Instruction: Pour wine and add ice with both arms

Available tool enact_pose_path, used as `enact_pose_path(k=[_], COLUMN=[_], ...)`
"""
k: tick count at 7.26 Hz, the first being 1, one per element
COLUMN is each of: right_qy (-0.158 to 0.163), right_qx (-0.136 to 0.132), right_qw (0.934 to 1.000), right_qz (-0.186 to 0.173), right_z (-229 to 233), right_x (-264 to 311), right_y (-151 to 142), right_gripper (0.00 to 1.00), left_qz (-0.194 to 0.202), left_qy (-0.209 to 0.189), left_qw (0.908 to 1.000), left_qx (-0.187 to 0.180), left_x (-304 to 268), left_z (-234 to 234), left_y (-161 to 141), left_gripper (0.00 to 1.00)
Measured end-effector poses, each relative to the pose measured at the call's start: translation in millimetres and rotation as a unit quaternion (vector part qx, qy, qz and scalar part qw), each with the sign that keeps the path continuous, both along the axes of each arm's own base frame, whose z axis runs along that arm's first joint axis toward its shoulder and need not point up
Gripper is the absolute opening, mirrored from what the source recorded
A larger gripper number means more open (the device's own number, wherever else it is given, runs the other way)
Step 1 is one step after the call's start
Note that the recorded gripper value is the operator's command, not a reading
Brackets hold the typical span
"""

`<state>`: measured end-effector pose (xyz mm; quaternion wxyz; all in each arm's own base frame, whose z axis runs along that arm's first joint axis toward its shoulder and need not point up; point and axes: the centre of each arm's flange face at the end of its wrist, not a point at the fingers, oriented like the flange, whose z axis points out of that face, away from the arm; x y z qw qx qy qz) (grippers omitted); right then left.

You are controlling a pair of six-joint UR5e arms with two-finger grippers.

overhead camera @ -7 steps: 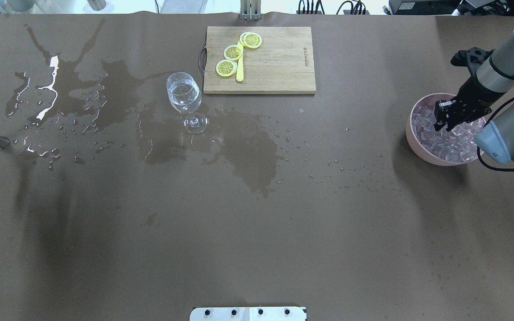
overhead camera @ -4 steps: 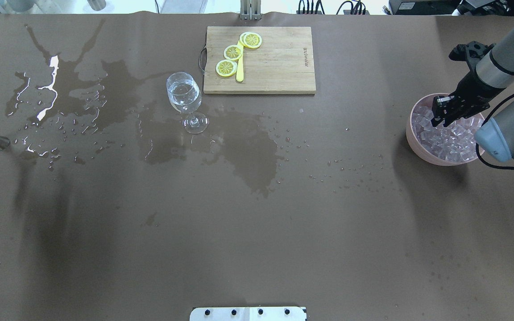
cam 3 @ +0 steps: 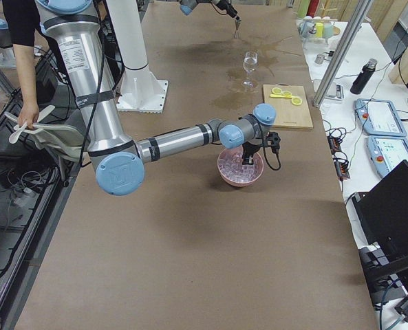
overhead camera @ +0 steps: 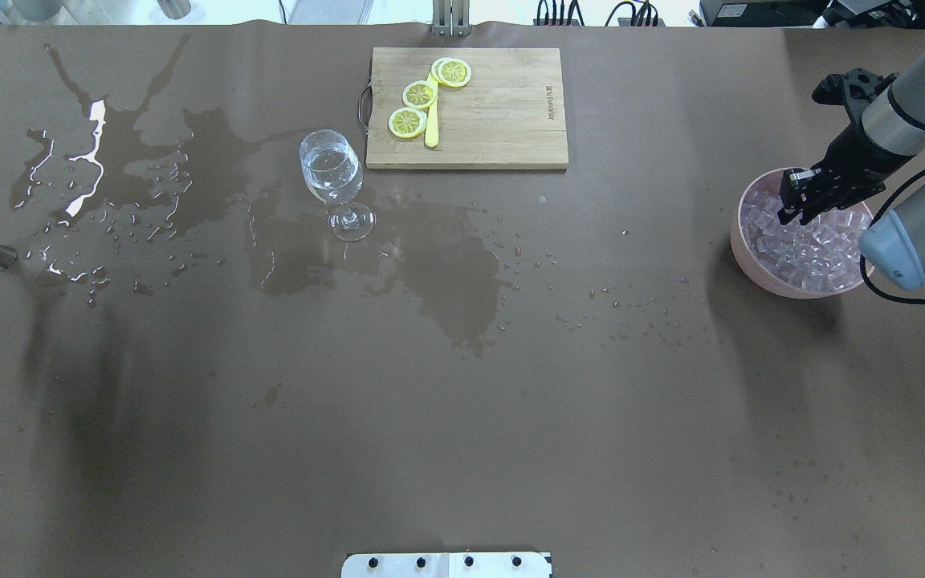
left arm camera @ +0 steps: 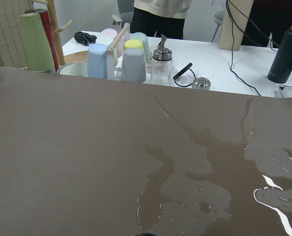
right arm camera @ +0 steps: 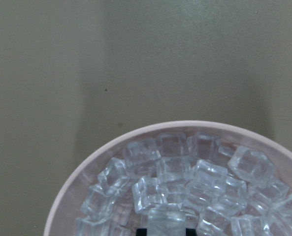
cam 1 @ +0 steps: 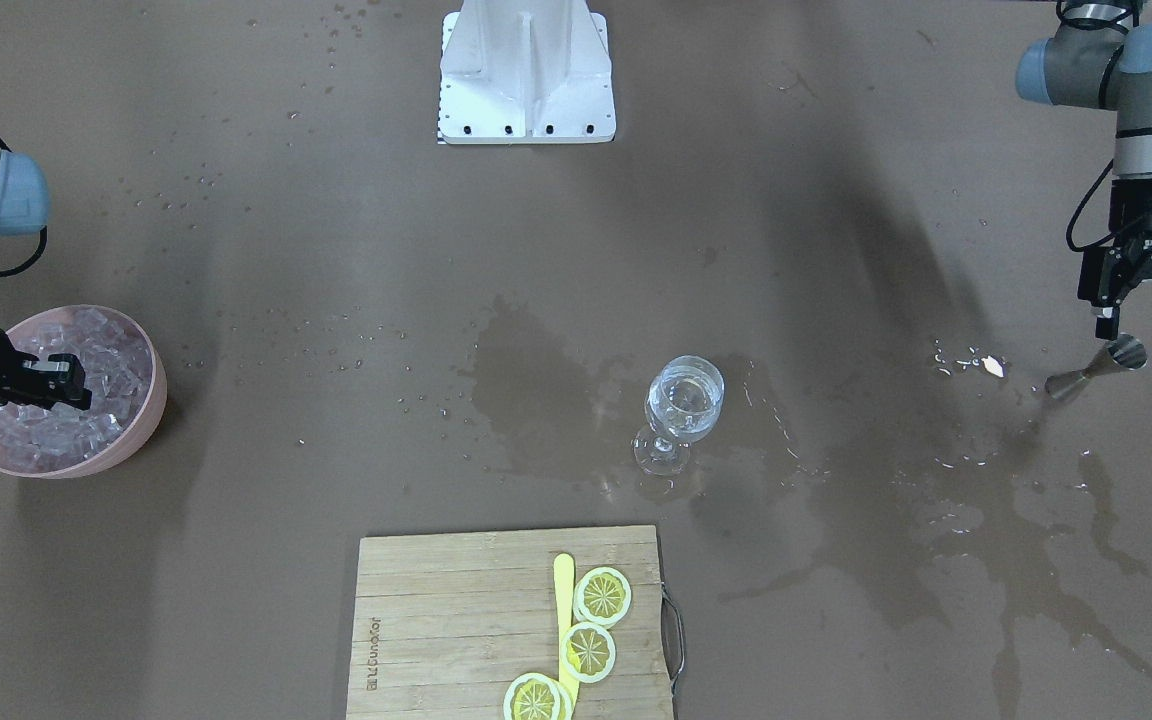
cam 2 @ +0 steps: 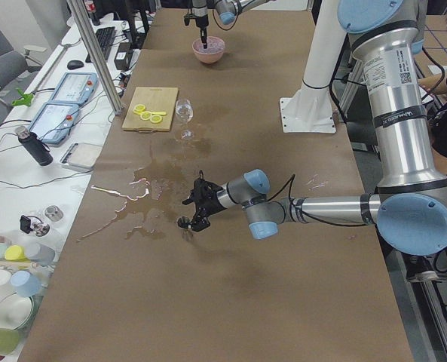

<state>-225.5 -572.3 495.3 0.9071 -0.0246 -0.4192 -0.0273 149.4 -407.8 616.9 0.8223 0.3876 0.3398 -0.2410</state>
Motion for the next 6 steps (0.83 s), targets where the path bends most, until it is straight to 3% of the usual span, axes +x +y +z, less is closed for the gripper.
enact_pose_path(k=[6], right_qy=[0.000], right_qx=[0.012], right_qw=[0.9998], right_qz=[0.014], right_z=[-10.5], right_x=[13.6], right_y=[-6.4], right_gripper=[0.07], left_qz=[0.002], left_qy=[0.007], left_qw=[1.0000], left_qx=[0.006], left_x=[-6.2], left_z=[20.7], left_y=[10.4], left_gripper=[0.96])
